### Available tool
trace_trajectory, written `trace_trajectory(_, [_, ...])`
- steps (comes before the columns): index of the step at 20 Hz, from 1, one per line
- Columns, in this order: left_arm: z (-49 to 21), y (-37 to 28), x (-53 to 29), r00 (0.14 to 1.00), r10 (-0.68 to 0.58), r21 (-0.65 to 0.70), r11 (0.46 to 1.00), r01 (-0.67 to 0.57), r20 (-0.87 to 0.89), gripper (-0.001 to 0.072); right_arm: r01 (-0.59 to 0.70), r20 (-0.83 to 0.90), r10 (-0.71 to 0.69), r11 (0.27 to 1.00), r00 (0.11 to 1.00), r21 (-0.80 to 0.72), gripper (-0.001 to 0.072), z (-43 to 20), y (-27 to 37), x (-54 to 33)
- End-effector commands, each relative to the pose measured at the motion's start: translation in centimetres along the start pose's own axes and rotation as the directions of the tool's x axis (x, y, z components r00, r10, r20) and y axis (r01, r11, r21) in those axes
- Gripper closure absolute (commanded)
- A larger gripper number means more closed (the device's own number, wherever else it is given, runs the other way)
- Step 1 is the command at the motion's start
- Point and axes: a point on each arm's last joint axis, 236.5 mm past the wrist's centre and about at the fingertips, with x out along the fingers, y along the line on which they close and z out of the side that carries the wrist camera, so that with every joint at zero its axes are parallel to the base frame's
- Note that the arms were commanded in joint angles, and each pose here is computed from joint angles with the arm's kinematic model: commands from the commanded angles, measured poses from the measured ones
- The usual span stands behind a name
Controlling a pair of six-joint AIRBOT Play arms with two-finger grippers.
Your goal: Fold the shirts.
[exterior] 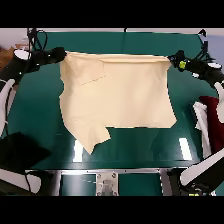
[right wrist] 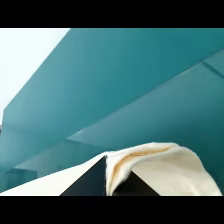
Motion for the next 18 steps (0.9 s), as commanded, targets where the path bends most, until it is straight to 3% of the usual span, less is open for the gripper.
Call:
trace_trajectory(1, [0.9,0.2,0.0,0.999,0.01,0.004,1.0,-0.011,0.03,0.0684,0.008,0.04,-0.008,1.0,0.999,-0.011,0.0699,1.0,0.4,0.5])
trace_trajectory(4, [-0.1,0.0,0.0,1.0,0.005,0.028,1.0,-0.004,-0.013,0.0684,0.012,0.008,-0.011,0.999,1.0,-0.033,0.0699,0.4,0.1,0.3])
trace_trajectory(7, [-4.6,0.5,-0.5,0.979,0.026,0.12,0.993,-0.001,-0.203,0.0684,0.068,-0.172,-0.077,0.996,0.982,-0.054,0.07,-3.1,-2.5,-1.4])
trace_trajectory(10, [-9.0,2.2,-1.9,0.918,0.094,0.165,0.986,-0.032,-0.386,0.0684,0.171,-0.39,-0.187,0.982,0.902,-0.075,0.0701,-7.7,-6.0,-4.4])
trace_trajectory(13, [-13.3,3.0,-3.2,0.847,0.101,0.156,0.988,-0.022,-0.521,0.0684,0.209,-0.535,-0.214,0.975,0.818,-0.07,0.0701,-12.1,-7.4,-6.5])
trace_trajectory(18, [-18.9,4.0,-4.5,0.761,0.086,0.096,0.995,-0.032,-0.643,0.0684,0.268,-0.62,-0.232,0.963,0.749,-0.036,0.0701,-16.1,-9.2,-8.1])
